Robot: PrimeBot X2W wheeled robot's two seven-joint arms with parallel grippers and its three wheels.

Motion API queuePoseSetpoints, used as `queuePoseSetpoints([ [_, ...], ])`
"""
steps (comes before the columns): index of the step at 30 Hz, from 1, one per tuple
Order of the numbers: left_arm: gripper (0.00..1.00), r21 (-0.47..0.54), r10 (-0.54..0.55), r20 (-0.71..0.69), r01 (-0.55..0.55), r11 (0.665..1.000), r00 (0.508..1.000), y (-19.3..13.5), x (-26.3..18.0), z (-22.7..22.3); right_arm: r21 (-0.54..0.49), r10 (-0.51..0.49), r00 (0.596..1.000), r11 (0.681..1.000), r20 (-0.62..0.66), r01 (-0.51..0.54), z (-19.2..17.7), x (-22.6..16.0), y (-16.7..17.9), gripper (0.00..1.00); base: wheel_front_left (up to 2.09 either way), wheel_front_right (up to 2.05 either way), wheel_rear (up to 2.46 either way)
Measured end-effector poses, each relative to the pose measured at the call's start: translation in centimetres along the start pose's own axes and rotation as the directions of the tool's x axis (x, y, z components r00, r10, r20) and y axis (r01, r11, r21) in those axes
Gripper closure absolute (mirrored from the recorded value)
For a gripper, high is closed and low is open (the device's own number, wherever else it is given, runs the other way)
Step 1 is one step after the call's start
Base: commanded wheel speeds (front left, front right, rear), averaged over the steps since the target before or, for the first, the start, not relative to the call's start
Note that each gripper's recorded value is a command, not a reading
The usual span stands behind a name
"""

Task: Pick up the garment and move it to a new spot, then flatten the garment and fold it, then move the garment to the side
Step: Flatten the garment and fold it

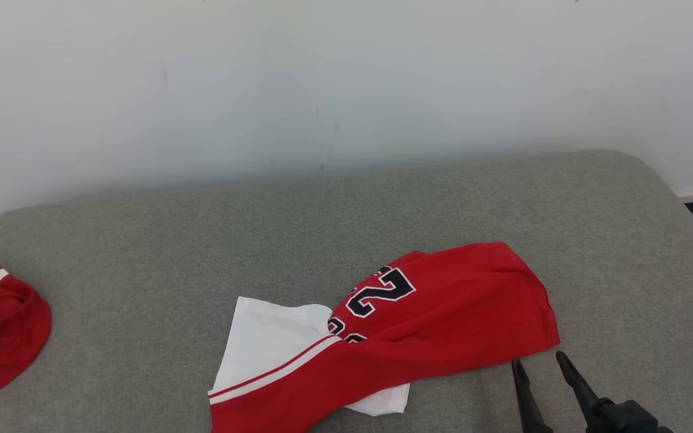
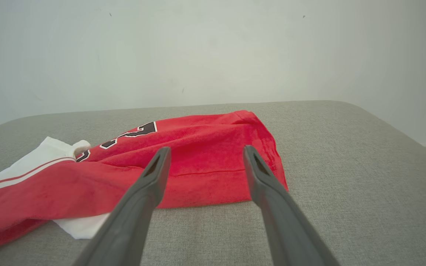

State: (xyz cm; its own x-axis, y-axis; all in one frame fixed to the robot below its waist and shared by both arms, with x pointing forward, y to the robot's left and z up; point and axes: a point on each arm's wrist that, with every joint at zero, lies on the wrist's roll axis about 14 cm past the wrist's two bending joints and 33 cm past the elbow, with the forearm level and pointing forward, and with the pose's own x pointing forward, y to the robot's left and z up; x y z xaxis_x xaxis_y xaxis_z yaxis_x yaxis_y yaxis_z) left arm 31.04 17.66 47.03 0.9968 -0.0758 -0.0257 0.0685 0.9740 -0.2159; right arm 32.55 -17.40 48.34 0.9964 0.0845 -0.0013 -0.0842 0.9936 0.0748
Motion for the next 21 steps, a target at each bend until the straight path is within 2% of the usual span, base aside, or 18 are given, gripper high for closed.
queuePoseSetpoints([
  [7, 0.00, 0.010, -0.085, -0.037, 0.086, 0.996, 0.996, -1.3, 2.3, -0.7, -0.040, -0.015, 0.999, 0.999, -0.048, 0.013, 0.2, 1.4, -1.5, 0.00, 0.00, 0.00, 0.00],
  [13, 0.00, 0.023, -0.201, -0.111, 0.205, 0.978, 0.973, -3.9, 7.3, -0.8, -0.057, -0.031, 0.992, 0.998, -0.121, 0.024, 0.2, 3.7, -2.9, 0.00, 0.00, 0.00, 0.00],
  [21, 0.00, 0.013, -0.223, -0.243, 0.234, 0.972, 0.944, -5.2, 13.6, -1.9, -0.046, -0.014, 0.986, 0.999, -0.166, 0.006, -0.5, 6.8, -2.8, 0.00, 0.00, 0.00, 0.00],
])
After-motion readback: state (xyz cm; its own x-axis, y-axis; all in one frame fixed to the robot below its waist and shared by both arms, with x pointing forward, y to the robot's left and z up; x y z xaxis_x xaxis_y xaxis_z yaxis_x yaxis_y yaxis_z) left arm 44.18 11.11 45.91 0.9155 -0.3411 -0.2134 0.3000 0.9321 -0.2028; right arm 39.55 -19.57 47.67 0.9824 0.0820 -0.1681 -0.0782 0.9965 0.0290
